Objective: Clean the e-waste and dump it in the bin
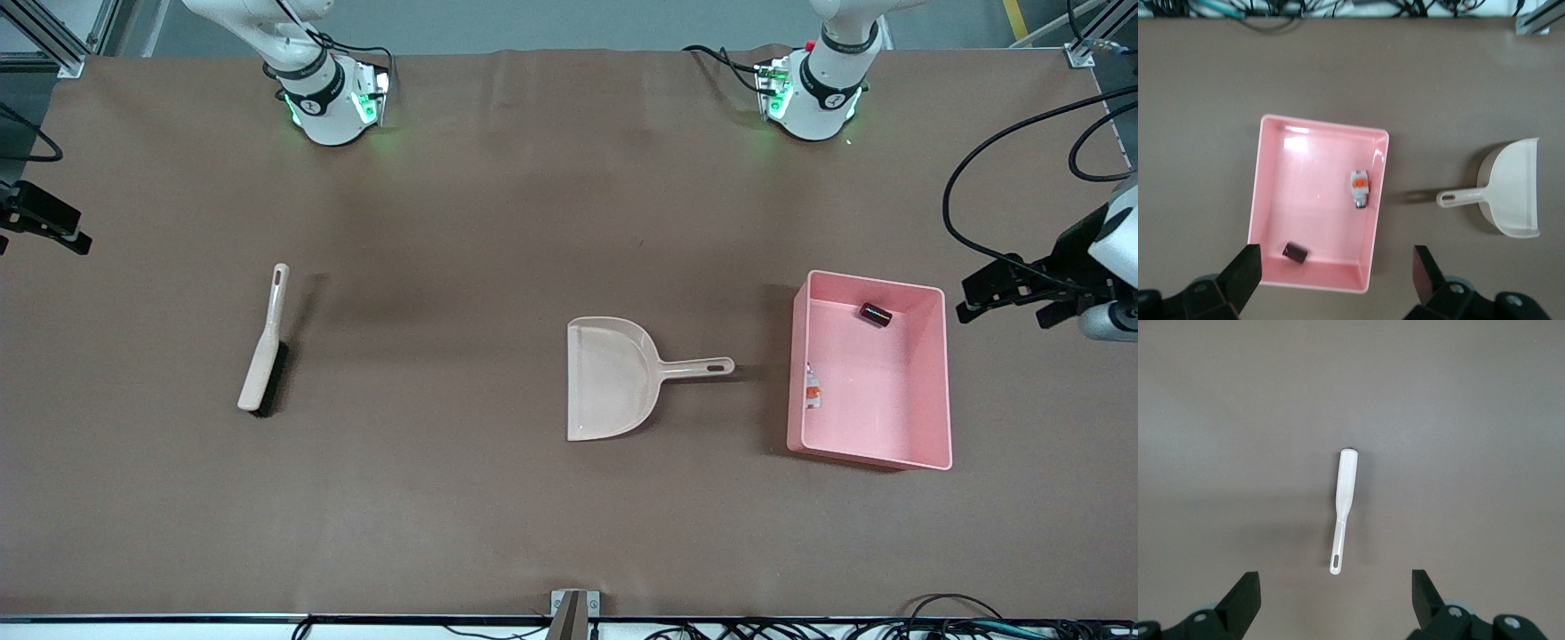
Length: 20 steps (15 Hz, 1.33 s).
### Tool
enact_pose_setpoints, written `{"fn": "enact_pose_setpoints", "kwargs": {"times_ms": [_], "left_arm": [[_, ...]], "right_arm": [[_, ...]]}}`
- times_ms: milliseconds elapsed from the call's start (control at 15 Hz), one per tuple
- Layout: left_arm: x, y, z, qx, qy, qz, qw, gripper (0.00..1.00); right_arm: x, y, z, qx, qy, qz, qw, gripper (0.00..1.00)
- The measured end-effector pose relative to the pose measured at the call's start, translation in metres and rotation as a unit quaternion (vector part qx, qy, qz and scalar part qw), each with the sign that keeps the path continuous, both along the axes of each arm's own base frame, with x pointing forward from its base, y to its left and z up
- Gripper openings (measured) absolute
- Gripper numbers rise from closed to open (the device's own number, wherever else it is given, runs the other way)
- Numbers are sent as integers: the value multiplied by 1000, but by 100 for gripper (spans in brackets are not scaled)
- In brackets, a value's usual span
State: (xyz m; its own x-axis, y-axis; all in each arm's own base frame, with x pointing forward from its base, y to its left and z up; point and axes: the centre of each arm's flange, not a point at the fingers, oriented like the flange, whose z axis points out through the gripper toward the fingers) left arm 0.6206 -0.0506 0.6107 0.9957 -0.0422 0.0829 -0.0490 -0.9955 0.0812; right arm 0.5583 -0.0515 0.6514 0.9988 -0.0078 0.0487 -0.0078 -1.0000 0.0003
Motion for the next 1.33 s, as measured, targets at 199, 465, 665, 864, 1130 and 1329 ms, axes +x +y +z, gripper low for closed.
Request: {"fn": "enact_pose_setpoints", "kwargs": {"times_ms": [199, 465, 665, 864, 1130, 1329], "left_arm": [[-4, -5, -6, 2, 20, 1, 1000, 100], [-10, 18, -12, 7, 55, 9, 998, 100], [-18, 25, -1, 15, 53, 5, 998, 100], [-25, 31, 12, 32, 45, 13, 998, 100], [-26, 22, 13, 38, 45, 16, 998, 100], [-28, 23, 15, 37, 43, 26, 998, 100]], "right_arm": [[0, 0, 0, 0, 1, 0, 1000, 100], [0, 0, -1, 0, 1, 0, 1000, 100], [0, 0, -1, 0, 1, 0, 1000, 100], [0, -1, 0, 0, 0, -1, 1000, 100], [0, -2, 0, 0, -1, -2, 1000, 100], [0, -2, 0, -1, -2, -2, 1000, 100]]}}
